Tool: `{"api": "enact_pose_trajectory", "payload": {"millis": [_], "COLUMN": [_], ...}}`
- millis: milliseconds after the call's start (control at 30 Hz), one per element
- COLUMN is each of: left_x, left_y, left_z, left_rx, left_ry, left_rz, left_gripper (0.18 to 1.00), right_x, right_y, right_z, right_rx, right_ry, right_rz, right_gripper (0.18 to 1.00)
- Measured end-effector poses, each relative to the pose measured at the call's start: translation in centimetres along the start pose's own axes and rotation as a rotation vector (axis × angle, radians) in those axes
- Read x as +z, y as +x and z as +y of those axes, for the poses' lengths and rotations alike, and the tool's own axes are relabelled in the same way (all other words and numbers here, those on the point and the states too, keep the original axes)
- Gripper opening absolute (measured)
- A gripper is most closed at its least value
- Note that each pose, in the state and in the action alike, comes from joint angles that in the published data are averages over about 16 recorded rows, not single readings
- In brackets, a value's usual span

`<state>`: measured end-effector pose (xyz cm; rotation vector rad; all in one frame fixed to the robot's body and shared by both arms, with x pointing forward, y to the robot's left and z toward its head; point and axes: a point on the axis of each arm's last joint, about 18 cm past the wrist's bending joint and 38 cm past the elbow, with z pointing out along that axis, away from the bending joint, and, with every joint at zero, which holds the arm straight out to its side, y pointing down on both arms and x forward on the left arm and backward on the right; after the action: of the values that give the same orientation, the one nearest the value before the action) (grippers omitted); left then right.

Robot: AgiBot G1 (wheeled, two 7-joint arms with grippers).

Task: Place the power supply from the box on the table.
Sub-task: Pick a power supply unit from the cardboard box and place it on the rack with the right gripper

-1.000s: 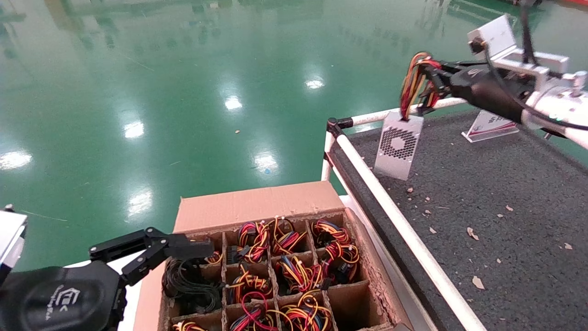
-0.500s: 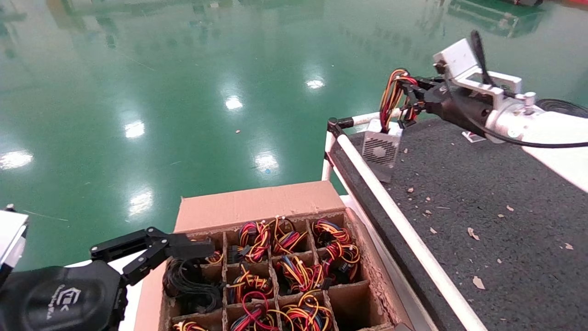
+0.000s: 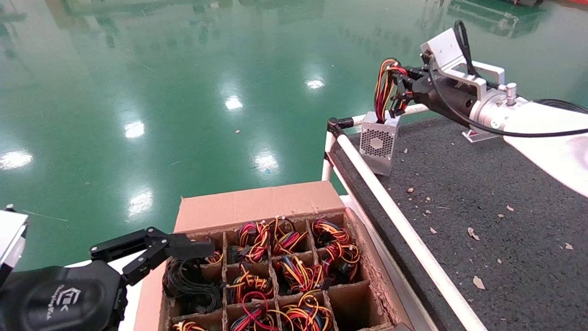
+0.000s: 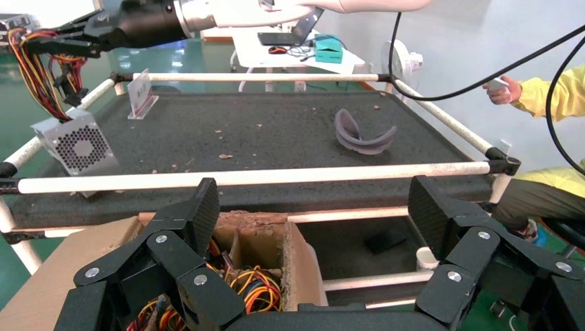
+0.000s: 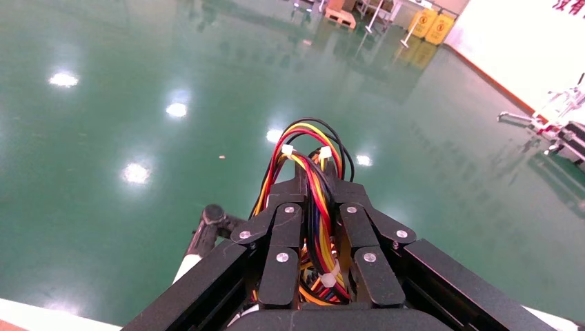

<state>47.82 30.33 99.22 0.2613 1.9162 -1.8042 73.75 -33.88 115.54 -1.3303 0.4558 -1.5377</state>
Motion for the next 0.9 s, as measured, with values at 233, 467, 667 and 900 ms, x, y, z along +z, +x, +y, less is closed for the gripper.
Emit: {"api": "enact_pose_trajectory", "payload": {"millis": [233, 467, 667, 900], "left_x": [0.0, 0.0, 0.0, 0.0], "left_y": [0.0, 0.0, 0.0, 0.0], "left_z": [0.0, 0.0, 0.0, 0.0], "left_rx": [0.0, 0.0, 0.0, 0.0], "left_ry": [0.0, 0.0, 0.0, 0.0], "left_rz": [0.0, 0.0, 0.0, 0.0], "left_gripper": [1.0, 1.0, 1.0, 1.0], "right_x": [0.3, 0.5, 0.6, 0.5], "right_y": [-0.2, -1.1, -1.8, -2.0], "right_z": [-0.1, 0.8, 1.7, 2.1], "right_rx": [-0.007, -0.007, -0.005, -0.005], "right_ry": [-0.001, -0.017, -0.031, -0.038], "right_rz": [0.005, -0.004, -0.015, -0.019], "right_gripper": [0.22, 0.22, 0.22, 0.222]}}
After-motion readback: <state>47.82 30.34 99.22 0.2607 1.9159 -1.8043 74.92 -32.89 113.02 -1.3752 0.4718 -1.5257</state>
